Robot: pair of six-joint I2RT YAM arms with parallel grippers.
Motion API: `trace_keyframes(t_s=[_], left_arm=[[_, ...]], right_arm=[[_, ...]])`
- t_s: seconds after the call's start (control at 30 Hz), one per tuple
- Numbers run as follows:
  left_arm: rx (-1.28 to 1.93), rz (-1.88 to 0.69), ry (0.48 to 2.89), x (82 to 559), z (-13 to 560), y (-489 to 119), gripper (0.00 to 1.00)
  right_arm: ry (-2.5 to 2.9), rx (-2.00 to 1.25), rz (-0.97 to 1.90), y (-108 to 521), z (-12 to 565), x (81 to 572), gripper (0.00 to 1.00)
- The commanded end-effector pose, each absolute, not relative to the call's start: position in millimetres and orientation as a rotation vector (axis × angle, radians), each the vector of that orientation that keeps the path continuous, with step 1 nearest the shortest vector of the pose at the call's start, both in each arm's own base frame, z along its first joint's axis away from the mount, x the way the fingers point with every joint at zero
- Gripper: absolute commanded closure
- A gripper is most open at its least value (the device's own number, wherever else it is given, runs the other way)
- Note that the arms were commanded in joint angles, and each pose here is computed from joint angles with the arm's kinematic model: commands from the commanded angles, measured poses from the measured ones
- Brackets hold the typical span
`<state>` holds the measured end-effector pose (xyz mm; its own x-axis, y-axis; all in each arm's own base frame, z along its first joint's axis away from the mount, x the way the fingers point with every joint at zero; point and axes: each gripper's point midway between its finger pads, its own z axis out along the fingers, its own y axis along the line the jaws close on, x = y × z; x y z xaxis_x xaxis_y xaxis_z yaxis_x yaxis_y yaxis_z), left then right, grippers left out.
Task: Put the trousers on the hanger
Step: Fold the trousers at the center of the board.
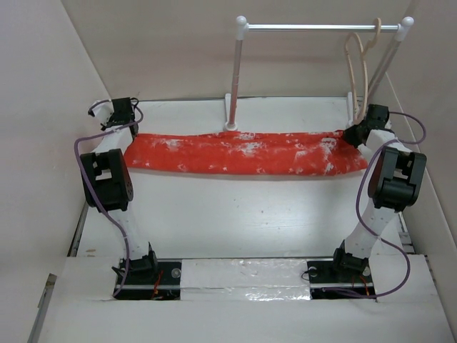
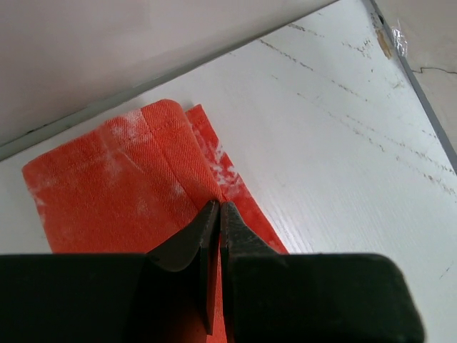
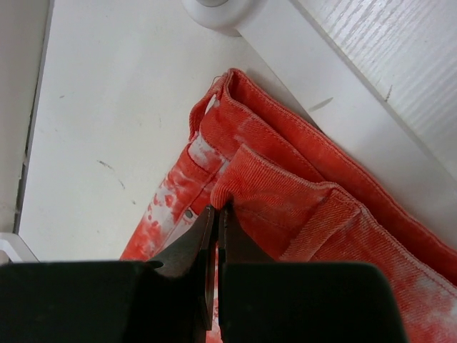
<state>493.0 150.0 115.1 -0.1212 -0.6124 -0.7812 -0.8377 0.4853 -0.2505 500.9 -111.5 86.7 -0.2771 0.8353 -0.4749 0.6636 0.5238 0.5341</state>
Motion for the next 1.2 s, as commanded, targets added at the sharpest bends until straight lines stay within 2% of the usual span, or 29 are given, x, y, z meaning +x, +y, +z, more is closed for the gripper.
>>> trace_keyframes(t_s=[0.0,0.2,0.33,0.4,0.43,0.5,0.53,0.83,0.93,0.97,1.0,1.13,1.17], left_arm=[[-1.2,0.27,1.704,517.8,147.7,153.8,1.0],[-1.146,0.197,1.584,524.0,184.6,153.4,1.0],[-1.115,0.199,1.619,530.9,193.4,151.7,1.0],[-1.099,0.196,1.63,531.5,194.3,150.4,0.96],[-1.099,0.205,1.635,529.5,193.8,150.9,0.96],[-1.105,0.235,1.633,525.1,195.7,154.2,1.0],[-1.134,0.264,1.627,519.1,194.8,157.8,1.0],[-1.231,0.237,1.473,449.7,205.4,173.3,1.0],[-1.198,0.194,1.422,459.8,231.1,173.0,1.0],[-1.206,0.208,1.45,460.1,220.3,173.0,1.0],[-1.208,0.195,1.441,467.3,227.6,173.6,1.0],[-1.201,0.184,1.488,493.3,212.4,174.2,1.0],[-1.216,0.205,1.547,499.5,187.3,174.4,1.0]], right_arm=[[1.885,1.149,0.357,-122.4,123.4,536.2,0.97],[1.832,1.122,0.386,-118.6,140.6,544.1,0.96],[1.835,1.121,0.392,-112.8,142.5,544.1,0.84],[1.825,1.117,0.405,-111.3,147.6,543.1,0.83],[1.814,1.12,0.407,-115.2,149.4,541.7,0.86],[1.812,1.103,0.449,-112.8,150.8,540.9,0.99],[1.806,1.103,0.453,-115.7,155.0,538.6,1.0],[1.671,1.053,0.525,-120.0,166.9,499.1,1.0],[1.696,1.069,0.495,-125.1,158.5,503.2,1.0],[1.67,1.048,0.499,-127.6,173.4,509.7,1.0],[1.727,1.076,0.493,-127.1,156.9,511.4,1.0],[1.701,1.056,0.509,-126.3,160.5,534.3,1.0],[1.692,1.049,0.513,-128.1,163.6,540.3,1.0]])
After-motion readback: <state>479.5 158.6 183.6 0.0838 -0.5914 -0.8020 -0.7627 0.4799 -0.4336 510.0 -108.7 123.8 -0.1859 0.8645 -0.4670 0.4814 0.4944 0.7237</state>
